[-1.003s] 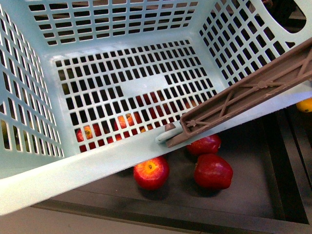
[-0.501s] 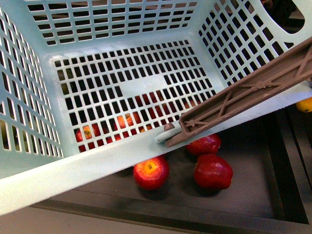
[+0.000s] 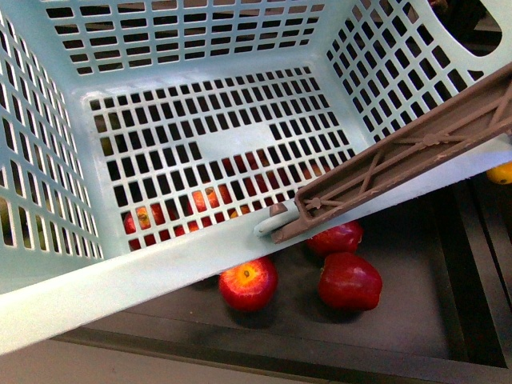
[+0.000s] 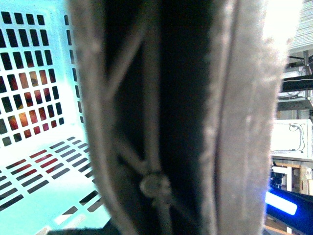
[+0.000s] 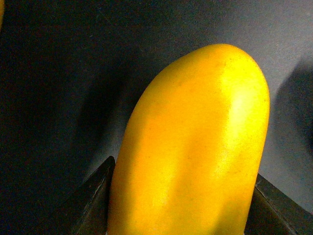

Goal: Pick mango and avocado into basket

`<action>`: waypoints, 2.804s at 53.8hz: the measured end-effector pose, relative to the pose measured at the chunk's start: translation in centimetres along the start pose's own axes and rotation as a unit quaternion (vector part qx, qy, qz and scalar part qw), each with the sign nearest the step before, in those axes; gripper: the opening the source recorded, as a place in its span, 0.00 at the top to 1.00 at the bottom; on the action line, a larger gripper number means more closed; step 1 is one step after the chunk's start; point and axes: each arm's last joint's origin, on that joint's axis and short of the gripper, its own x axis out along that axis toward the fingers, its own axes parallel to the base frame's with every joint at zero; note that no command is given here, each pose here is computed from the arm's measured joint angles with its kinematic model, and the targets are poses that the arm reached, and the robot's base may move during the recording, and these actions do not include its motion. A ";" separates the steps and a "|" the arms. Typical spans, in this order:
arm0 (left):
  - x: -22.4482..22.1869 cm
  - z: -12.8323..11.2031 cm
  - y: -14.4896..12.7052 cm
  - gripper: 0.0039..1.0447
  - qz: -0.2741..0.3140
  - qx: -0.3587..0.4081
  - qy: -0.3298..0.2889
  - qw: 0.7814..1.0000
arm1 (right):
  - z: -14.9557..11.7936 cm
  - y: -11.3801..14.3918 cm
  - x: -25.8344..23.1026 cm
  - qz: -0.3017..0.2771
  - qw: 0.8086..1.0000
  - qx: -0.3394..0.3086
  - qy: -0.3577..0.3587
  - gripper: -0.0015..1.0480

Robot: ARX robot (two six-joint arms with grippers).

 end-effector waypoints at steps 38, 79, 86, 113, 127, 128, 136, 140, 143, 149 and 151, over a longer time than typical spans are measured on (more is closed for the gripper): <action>0.0 0.0 0.0 0.87 0.000 0.000 0.000 1.000 | 1.5 -1.5 -25.7 0.300 0.907 -0.237 -0.176 0.43; 0.0 0.0 0.0 0.87 0.000 0.000 0.000 1.000 | -10.4 3.0 -38.0 0.490 0.770 -0.351 -0.210 0.43; 0.0 0.0 0.0 0.87 0.000 0.000 0.000 1.000 | -12.0 4.0 -37.5 0.487 0.766 -0.366 -0.206 0.43; 0.0 0.0 0.0 0.87 0.000 -0.002 0.002 1.000 | -13.8 3.8 -36.7 0.487 0.761 -0.386 -0.187 0.09; 0.0 0.1 0.1 0.87 0.004 0.002 -0.005 1.000 | -11.1 2.0 -36.4 0.451 0.795 -0.342 -0.218 0.08; 0.0 0.1 0.1 0.87 0.004 0.002 -0.004 1.000 | -10.7 1.7 -36.3 0.445 0.800 -0.336 -0.222 0.08; 0.0 0.1 0.1 0.87 0.001 0.000 0.000 1.000 | -8.9 -0.1 -35.8 0.414 0.819 -0.305 -0.254 0.10; 0.0 0.0 0.0 0.87 -0.001 0.000 0.002 1.000 | -9.2 -1.0 -35.2 0.462 0.755 -0.316 -0.341 0.24; 0.0 -0.1 0.0 0.87 -0.001 0.000 0.003 1.000 | -9.8 -2.1 -34.6 0.469 0.731 -0.322 -0.376 0.34; 0.0 -0.1 0.0 0.87 0.000 0.000 0.002 1.000 | -10.3 -3.9 -33.9 0.466 0.718 -0.328 -0.399 0.50; 0.0 0.0 0.0 0.87 0.001 0.000 0.000 1.000 | -10.5 -4.2 -33.7 0.465 0.717 -0.330 -0.401 0.54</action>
